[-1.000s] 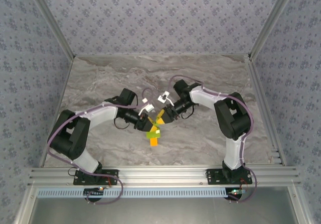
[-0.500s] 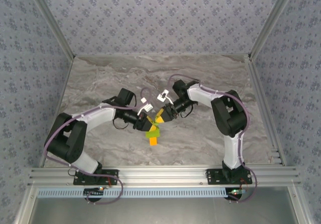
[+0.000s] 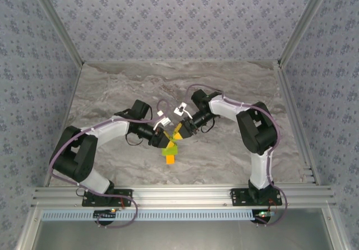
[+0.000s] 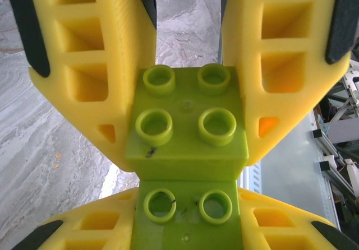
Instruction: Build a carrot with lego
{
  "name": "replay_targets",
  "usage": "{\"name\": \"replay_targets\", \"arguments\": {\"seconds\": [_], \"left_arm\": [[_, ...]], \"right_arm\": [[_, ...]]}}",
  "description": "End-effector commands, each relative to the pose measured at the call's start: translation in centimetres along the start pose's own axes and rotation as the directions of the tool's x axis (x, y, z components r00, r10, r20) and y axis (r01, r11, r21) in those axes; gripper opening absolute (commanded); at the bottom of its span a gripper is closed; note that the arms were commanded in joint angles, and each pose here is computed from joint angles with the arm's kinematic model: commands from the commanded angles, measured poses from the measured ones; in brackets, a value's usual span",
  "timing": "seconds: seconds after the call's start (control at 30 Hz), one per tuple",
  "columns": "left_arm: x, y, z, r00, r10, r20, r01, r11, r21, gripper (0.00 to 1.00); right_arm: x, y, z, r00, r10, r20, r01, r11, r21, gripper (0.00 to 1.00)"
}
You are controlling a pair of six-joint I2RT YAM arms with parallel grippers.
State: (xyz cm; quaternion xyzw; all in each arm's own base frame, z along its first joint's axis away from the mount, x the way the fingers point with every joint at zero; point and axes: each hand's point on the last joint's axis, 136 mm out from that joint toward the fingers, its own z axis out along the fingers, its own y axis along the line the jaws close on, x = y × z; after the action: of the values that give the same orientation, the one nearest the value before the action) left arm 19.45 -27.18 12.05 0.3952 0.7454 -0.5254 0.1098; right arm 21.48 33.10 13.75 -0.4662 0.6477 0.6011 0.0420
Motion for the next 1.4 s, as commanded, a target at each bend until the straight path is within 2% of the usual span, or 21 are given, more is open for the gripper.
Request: {"name": "replay_targets", "arguments": {"seconds": [0.0, 0.27, 0.67, 0.77, 0.87, 0.9, 0.93, 1.0, 1.17, 1.37], "left_arm": [[-6.2, 0.5, -3.1, 0.953, 0.258, 0.162, -0.247, 0.965, -0.087, 0.14], [-6.4, 0.8, -3.8, 0.948, 0.256, 0.189, -0.241, 0.965, -0.1, 0.13], [-7.3, 0.8, -4.7, 0.938, 0.263, 0.226, -0.243, 0.963, -0.113, 0.13], [-7.3, 0.9, -4.7, 0.938, 0.263, 0.226, -0.242, 0.963, -0.118, 0.13], [-7.2, 0.9, -4.7, 0.939, 0.262, 0.225, -0.24, 0.964, -0.117, 0.13], [-7.2, 1.0, -4.7, 0.939, 0.259, 0.224, -0.238, 0.964, -0.116, 0.13], [-7.3, 0.9, -4.7, 0.939, 0.262, 0.224, -0.241, 0.963, -0.117, 0.13], [-7.2, 0.9, -4.6, 0.94, 0.259, 0.221, -0.239, 0.964, -0.114, 0.13], [-7.1, 1.0, -4.6, 0.94, 0.261, 0.218, -0.239, 0.963, -0.123, 0.13], [-6.9, 1.4, -4.5, 0.942, 0.259, 0.212, -0.234, 0.963, -0.133, 0.13]], "right_arm": [[6.0, 0.5, 2.2, 0.952, 0.238, -0.192, -0.23, 0.971, 0.063, 0.23], [6.3, 0.8, 2.2, 0.953, 0.243, -0.18, -0.236, 0.97, 0.059, 0.22], [6.4, 0.4, 2.4, 0.953, 0.25, -0.17, -0.242, 0.968, 0.067, 0.28], [6.2, 0.2, 2.3, 0.953, 0.254, -0.167, -0.245, 0.967, 0.07, 0.35], [5.9, 0.0, 2.2, 0.954, 0.252, -0.162, -0.241, 0.967, 0.081, 0.47], [5.7, 0.0, 2.2, 0.956, 0.248, -0.16, -0.237, 0.968, 0.082, 0.57], [5.5, -0.1, 2.1, 0.958, 0.241, -0.155, -0.23, 0.969, 0.089, 0.73], [5.2, -0.2, 2.0, 0.961, 0.234, -0.15, -0.22, 0.97, 0.102, 0.99], [4.6, -1.0, 1.3, 0.967, 0.22, -0.126, -0.197, 0.966, 0.169, 1.0], [3.7, -3.4, -2.0, 0.98, 0.197, 0.007, -0.187, 0.914, 0.359, 1.0]]}}
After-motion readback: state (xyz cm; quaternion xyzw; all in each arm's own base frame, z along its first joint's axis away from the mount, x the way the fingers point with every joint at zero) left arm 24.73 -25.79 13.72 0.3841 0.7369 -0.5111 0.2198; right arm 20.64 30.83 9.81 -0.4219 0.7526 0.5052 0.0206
